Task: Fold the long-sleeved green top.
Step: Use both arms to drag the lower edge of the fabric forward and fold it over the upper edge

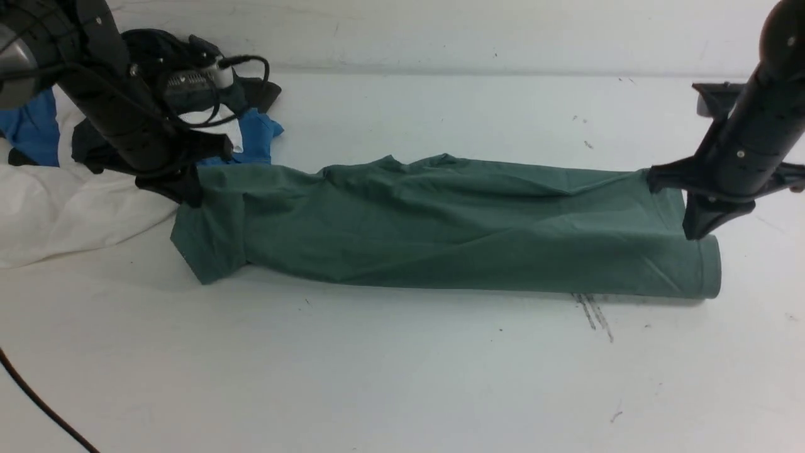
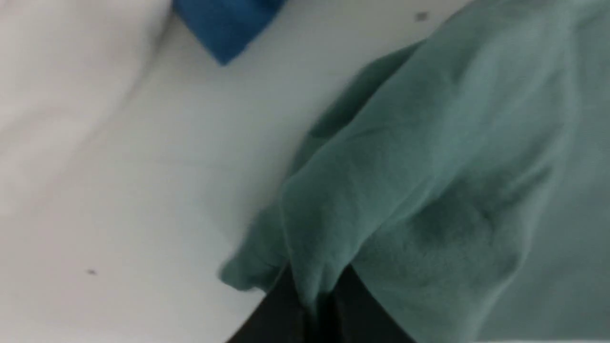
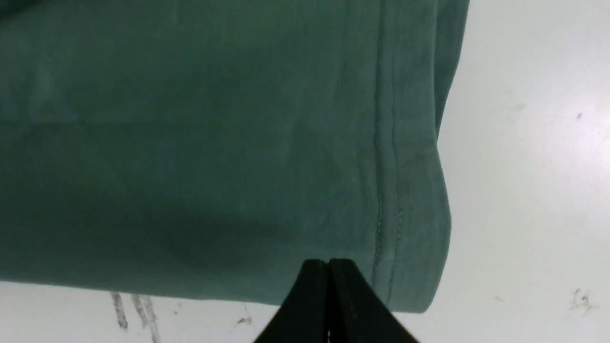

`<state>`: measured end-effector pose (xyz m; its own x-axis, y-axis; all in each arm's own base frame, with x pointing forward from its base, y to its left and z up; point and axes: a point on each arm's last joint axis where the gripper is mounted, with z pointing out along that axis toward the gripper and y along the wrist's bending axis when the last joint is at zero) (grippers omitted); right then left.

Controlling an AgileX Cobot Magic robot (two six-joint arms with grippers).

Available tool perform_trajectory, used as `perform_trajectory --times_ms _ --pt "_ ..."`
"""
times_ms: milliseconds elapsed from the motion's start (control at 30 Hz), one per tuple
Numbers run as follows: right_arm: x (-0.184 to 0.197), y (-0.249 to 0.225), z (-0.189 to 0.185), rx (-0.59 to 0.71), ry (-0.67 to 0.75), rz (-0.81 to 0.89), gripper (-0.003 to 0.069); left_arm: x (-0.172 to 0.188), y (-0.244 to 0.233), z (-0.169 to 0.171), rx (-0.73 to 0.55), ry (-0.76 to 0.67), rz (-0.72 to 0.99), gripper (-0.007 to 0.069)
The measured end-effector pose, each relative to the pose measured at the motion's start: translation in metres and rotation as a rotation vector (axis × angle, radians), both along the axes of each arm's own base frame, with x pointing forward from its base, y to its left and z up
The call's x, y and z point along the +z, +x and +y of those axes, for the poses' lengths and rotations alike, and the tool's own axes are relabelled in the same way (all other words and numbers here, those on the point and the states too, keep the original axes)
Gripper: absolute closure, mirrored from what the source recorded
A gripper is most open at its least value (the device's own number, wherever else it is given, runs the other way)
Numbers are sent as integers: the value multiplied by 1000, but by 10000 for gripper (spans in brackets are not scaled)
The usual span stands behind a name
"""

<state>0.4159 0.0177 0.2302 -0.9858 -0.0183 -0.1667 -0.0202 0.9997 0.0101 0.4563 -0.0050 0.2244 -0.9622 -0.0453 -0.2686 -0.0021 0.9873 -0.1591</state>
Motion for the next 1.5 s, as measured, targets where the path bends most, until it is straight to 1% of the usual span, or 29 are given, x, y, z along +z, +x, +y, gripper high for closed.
perform_trajectory --times_ms 133,233,400,433,467,500,567,633,700,767,833,867,900,967,1000,1033,1067,1100,1133,1200,1267,1367,1400,1433,1500 --pt "-13 -7 0 -1 -4 48 666 -19 6 8 0 52 20 592" --pt "-17 -7 -2 2 -21 59 629 -23 7 10 -6 75 25 518" --pt "-21 -6 -15 -23 -33 62 496 -11 8 12 -13 95 27 361" --pt "-21 -5 -20 -38 -27 64 459 -6 9 13 -14 96 23 338" --pt "-21 -5 -23 -45 -27 64 443 -5 9 12 -15 96 23 328" --pt "-23 -5 -31 -70 -15 69 384 3 10 13 -16 98 20 293" --pt "-29 -4 -40 -99 1 84 323 12 11 12 -18 97 10 270" --pt "-39 -3 -43 -112 30 106 289 17 11 12 -16 86 -1 260" --pt "-50 -1 -41 -104 54 132 278 18 11 10 -14 72 -6 258" --pt "-61 1 -38 -91 86 154 280 19 11 10 -13 63 -8 258" --pt "-73 3 -36 -73 109 176 300 19 11 9 -12 55 -8 258" --pt "-75 3 -35 -66 118 181 333 19 11 9 -12 51 -11 258" --pt "-75 3 -35 -61 118 180 380 20 11 9 -11 51 -13 258" --pt "-75 4 -35 -56 117 179 443 20 11 9 -11 51 -13 258" --pt "-76 4 -36 -51 105 177 516 19 11 9 -11 50 -12 258" --pt "-76 3 -37 -48 99 179 540 19 11 8 -12 49 -9 258" --pt "-75 2 -38 -44 85 177 613 20 9 8 -14 45 8 265" --pt "-73 0 -39 -39 72 173 632 21 8 8 -17 45 16 274" --pt "-71 -6 -40 -34 54 176 648 23 7 8 -22 46 14 294" --pt "-67 -19 -42 -19 20 190 652 29 2 9 -28 48 9 347" --pt "-63 -35 -45 -16 -8 212 652 36 -8 9 -25 40 12 417" --pt "-57 -60 -56 -41 -62 245 652 49 -35 2 -22 -29 32 552" --pt "-57 -63 -57 -44 -70 251 652 53 -39 2 -21 -35 25 560" --pt "-53 -72 -68 -74 -97 257 652 53 -63 -9 -30 -83 68 606" --pt "-50 -78 -79 -112 -116 257 653 49 -85 -19 -49 -105 113 623"
